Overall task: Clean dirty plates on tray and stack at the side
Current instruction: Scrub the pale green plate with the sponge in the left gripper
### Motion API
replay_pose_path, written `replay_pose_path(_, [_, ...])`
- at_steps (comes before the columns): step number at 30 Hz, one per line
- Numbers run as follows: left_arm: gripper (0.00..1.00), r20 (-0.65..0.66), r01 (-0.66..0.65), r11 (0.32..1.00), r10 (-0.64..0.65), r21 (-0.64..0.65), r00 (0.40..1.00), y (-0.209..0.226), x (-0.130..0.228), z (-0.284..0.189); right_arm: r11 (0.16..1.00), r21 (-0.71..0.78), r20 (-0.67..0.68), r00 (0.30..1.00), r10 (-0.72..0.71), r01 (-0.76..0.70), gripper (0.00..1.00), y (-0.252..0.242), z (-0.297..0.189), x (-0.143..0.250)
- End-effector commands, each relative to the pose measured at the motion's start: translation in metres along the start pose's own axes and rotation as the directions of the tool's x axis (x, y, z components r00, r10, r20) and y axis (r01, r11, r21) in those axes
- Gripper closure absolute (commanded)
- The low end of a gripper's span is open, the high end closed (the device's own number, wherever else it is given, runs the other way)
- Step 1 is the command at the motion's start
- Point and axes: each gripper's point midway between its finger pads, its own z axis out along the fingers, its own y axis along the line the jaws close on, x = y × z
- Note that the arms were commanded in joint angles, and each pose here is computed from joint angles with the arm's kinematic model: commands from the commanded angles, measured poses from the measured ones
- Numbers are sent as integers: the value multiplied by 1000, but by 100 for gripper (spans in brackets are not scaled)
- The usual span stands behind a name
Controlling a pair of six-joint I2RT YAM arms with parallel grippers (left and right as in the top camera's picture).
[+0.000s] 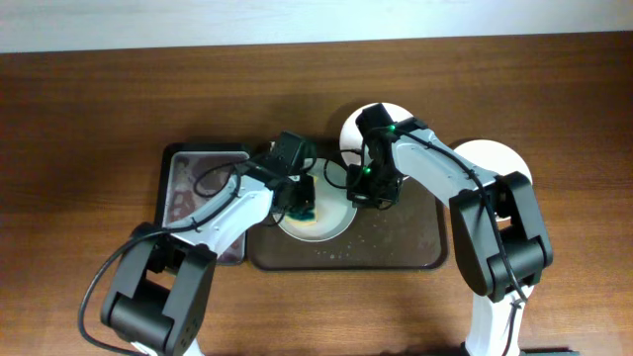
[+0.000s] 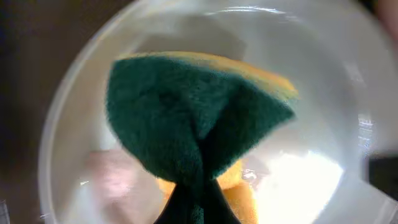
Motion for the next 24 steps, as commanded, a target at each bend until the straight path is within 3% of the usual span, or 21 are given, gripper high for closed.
replay_pose_path(1, [100, -65, -83, 958, 104, 273, 992, -55, 20, -9, 1000, 6, 6, 1000, -1, 1, 96, -2, -2, -1])
replay_pose_path(4, [100, -43, -119, 956, 135, 268, 990, -69, 24, -6, 1000, 6, 6, 1000, -1, 1, 96, -2, -2, 0])
replay_pose_path(6, [100, -27, -109, 976, 117, 189, 993, -64, 24, 2, 1000, 6, 6, 1000, -1, 1, 96, -2, -2, 0])
replay_pose_path(11, [100, 116, -78, 996, 81, -36, 990, -21, -11, 8, 1000, -4, 0, 1000, -1, 1, 96, -1, -2, 1])
replay_pose_path(15, [100, 104, -23, 998, 30, -65, 994, 5, -18, 14, 1000, -4, 0, 1000, 0, 0, 96, -1, -2, 1])
replay_pose_path(18, [100, 21, 7, 995, -5, -102, 1000, 25, -3, 13, 1000, -2, -2, 1000, 1, -1, 96, -1, -2, 1])
replay_pose_path(24, [100, -328, -11, 992, -31, -126, 944, 38, 80, -1, 1000, -2, -2, 1000, 1, -1, 96, -1, -2, 1])
